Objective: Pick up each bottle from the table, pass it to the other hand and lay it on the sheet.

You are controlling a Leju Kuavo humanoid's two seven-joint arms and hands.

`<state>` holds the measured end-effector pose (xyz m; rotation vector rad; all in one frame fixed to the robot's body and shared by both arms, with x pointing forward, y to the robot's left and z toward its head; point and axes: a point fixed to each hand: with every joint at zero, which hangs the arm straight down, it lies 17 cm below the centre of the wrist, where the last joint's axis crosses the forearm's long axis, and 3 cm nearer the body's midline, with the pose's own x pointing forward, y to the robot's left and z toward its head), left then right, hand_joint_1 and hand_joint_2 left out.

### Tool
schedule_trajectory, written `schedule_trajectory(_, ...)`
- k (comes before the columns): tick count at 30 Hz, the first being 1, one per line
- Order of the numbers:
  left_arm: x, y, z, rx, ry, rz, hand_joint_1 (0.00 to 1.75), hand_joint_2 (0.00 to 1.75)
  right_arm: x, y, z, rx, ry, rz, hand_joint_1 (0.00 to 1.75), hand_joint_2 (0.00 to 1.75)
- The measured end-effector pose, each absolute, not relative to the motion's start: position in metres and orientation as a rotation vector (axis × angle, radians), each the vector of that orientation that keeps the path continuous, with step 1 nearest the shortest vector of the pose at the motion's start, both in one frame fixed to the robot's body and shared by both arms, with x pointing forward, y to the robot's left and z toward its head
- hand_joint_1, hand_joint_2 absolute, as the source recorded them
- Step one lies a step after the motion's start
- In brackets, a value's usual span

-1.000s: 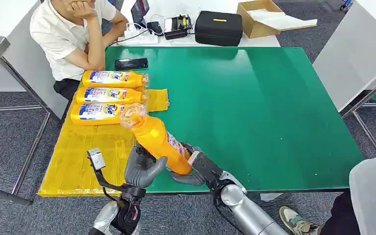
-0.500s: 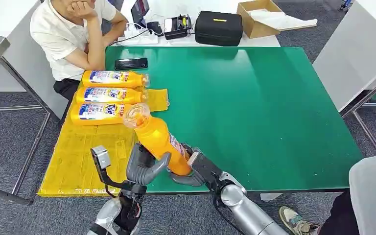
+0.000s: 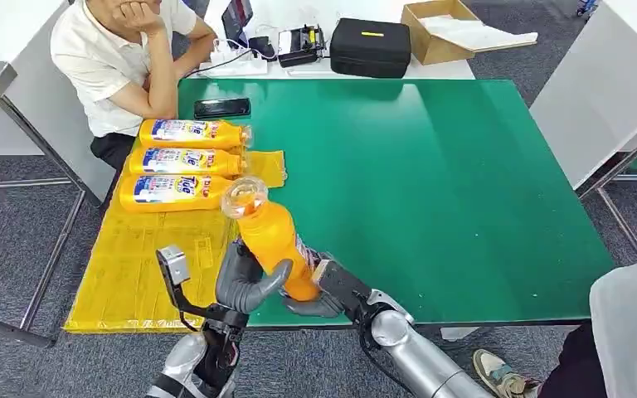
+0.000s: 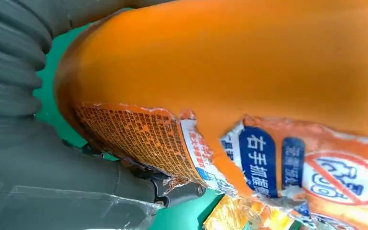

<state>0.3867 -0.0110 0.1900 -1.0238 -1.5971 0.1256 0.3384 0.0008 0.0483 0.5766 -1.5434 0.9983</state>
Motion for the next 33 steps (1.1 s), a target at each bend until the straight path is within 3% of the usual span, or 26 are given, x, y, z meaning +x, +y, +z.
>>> schedule_trajectory(7, 0.385, -0.013, 0.189, -0.995, -1.616, 0.092, 1.75, 1.75, 0.342, -0.002, 0.042, 0.536, -1.537, 0.991, 0.19, 1.75)
schedule_trajectory(8, 0.385, -0.013, 0.188, -0.994, -1.616, 0.093, 1.75, 1.75, 0.342, -0.002, 0.041, 0.536, -1.536, 0.992, 0.00, 1.75)
schedule_trajectory(14, 0.386, -0.012, 0.186, -0.917, -1.661, 0.051, 1.75, 1.75, 0.351, -0.008, 0.035, 0.440, -1.550, 1.007, 0.00, 1.75)
schedule_trajectory(19, 0.385, -0.005, 0.193, -0.751, -1.769, -0.050, 1.75, 1.75, 0.379, -0.032, 0.033, 0.088, -1.658, 1.016, 0.00, 1.75)
schedule_trajectory(27, 0.374, 0.017, 0.200, -0.533, -1.906, -0.219, 1.75, 1.75, 0.428, -0.130, 0.047, -0.595, -1.718, 1.049, 0.00, 1.75)
schedule_trajectory(33, 0.378, 0.033, 0.205, -0.365, -1.983, -0.311, 1.75, 1.75, 0.437, -0.204, 0.046, -0.831, -1.634, 0.991, 0.00, 1.75)
